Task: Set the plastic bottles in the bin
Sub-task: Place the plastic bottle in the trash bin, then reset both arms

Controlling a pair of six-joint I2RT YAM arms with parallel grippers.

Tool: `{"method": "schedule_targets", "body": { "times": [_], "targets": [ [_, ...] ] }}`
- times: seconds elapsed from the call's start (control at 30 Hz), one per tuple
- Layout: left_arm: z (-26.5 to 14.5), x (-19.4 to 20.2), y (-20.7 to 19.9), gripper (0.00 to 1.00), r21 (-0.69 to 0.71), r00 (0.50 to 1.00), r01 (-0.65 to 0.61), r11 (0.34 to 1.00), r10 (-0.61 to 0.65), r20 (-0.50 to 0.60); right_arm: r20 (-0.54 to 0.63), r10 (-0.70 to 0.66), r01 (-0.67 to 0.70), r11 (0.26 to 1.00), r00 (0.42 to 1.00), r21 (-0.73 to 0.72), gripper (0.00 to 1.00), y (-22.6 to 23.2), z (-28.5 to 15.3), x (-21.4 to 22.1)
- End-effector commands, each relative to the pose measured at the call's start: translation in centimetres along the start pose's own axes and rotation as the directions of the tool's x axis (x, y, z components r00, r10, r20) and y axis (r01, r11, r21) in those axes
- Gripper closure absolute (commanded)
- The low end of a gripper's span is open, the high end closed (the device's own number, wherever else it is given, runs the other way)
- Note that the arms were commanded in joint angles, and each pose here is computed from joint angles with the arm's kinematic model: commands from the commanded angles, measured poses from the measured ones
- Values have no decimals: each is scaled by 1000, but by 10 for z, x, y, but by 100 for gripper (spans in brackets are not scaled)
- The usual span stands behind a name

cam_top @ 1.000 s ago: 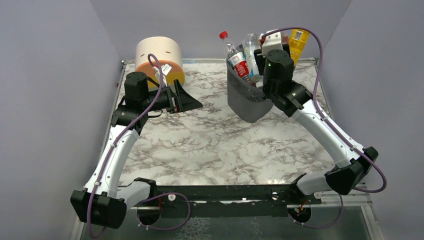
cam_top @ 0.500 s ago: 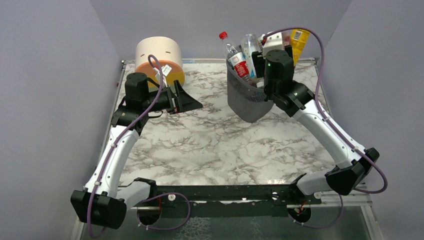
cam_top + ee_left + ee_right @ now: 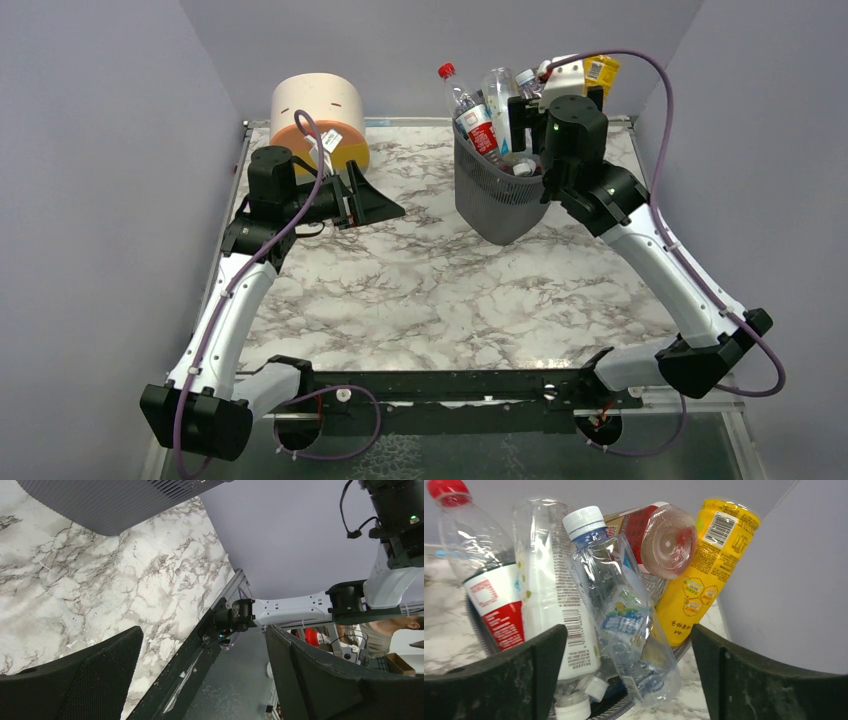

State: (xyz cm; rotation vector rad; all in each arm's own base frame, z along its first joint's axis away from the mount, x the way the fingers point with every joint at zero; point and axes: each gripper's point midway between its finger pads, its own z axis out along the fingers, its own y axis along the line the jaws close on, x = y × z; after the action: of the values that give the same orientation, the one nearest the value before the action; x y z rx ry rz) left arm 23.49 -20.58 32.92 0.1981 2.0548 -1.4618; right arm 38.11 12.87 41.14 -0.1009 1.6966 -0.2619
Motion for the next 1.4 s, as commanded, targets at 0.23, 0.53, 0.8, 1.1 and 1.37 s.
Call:
{"method": "schedule_targets", "body": {
  "times": [0.23, 0.53, 0.8, 1.1, 1.37],
  "targets": [
    [-2, -8, -9, 1, 14, 998, -57, 998, 56, 31, 53, 175, -165, 974, 983, -158, 0, -4, -37, -43],
    [3, -20, 11, 1, -73, 994, -89, 993, 94, 63, 3, 224, -210, 914, 974, -346, 0, 20, -62, -31],
    [0, -30, 48, 1, -255, 981, -137, 957, 167, 101, -123, 270, -295, 819, 955, -492, 0, 42, -94, 6],
    [-7, -10, 92, 1, -383, 976, -133, 914, 188, 109, -275, 283, -389, 765, 919, -513, 0, 52, -121, 82],
    [-8, 18, 134, 1, -458, 985, -79, 885, 141, 102, -347, 329, -452, 810, 878, -375, 0, 47, -112, 148]
  ]
}}
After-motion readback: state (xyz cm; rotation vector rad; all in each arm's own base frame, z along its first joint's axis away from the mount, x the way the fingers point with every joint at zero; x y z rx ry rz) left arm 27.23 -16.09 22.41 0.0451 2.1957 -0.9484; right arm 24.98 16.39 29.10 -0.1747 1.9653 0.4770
